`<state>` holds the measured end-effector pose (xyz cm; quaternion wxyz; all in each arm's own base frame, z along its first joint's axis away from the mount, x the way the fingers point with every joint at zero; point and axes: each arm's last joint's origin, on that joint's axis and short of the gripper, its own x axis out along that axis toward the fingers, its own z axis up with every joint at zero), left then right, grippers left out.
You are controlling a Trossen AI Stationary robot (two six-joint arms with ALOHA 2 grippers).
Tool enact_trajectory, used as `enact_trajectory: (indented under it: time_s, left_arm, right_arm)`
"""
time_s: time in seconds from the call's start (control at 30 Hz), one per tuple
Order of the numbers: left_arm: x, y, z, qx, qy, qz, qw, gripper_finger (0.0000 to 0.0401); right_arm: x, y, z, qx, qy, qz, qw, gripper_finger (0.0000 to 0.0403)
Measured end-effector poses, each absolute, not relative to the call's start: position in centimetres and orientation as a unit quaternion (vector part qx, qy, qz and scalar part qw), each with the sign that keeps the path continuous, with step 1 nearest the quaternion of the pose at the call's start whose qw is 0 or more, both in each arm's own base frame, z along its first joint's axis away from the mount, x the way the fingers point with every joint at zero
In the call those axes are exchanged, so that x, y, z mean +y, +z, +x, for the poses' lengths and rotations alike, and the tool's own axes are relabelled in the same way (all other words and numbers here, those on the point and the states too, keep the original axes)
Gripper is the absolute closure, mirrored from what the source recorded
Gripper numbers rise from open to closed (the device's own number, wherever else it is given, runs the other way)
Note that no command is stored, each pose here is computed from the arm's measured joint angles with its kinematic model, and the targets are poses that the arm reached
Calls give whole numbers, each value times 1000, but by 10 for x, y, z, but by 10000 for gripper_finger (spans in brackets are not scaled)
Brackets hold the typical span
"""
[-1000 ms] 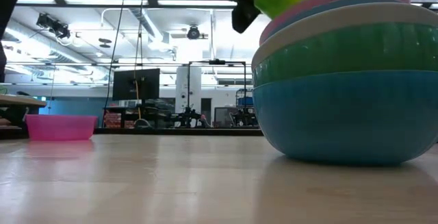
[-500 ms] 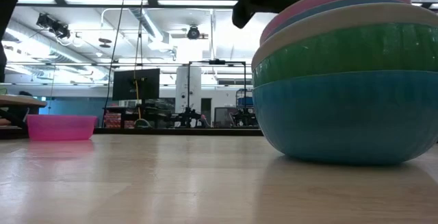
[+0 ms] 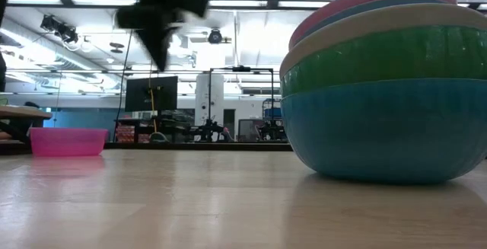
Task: Nest bowls inside each other
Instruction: Stack the red bowl on top of the green bowl
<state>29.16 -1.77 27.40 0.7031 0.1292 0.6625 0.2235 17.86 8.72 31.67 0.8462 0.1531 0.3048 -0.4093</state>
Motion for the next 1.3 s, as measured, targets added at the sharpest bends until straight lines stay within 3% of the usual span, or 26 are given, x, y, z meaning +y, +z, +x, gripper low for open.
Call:
enact_trajectory:
  time_s: [0.3,0.43,0.63,0.73,0.9,1.3]
  left_arm:
    - [-8,245,199,585,193,26,788,315]
    - [-5,240,177,553,186,25,812,315]
    - [1,236,168,548,192,21,814,315]
    - [5,236,166,553,216,-2,805,315]
    - [10,230,152,596,293,-103,741,315]
    - [5,217,152,607,298,-224,702,315]
  right_arm:
    - [101,305,187,306,-414,155,843,383]
    - [102,301,192,308,-420,152,840,383]
    - [99,300,195,310,-425,152,837,383]
    - [97,300,196,312,-426,152,835,383]
    - [98,300,197,317,-420,150,837,383]
    - [98,300,198,316,-417,152,839,383]
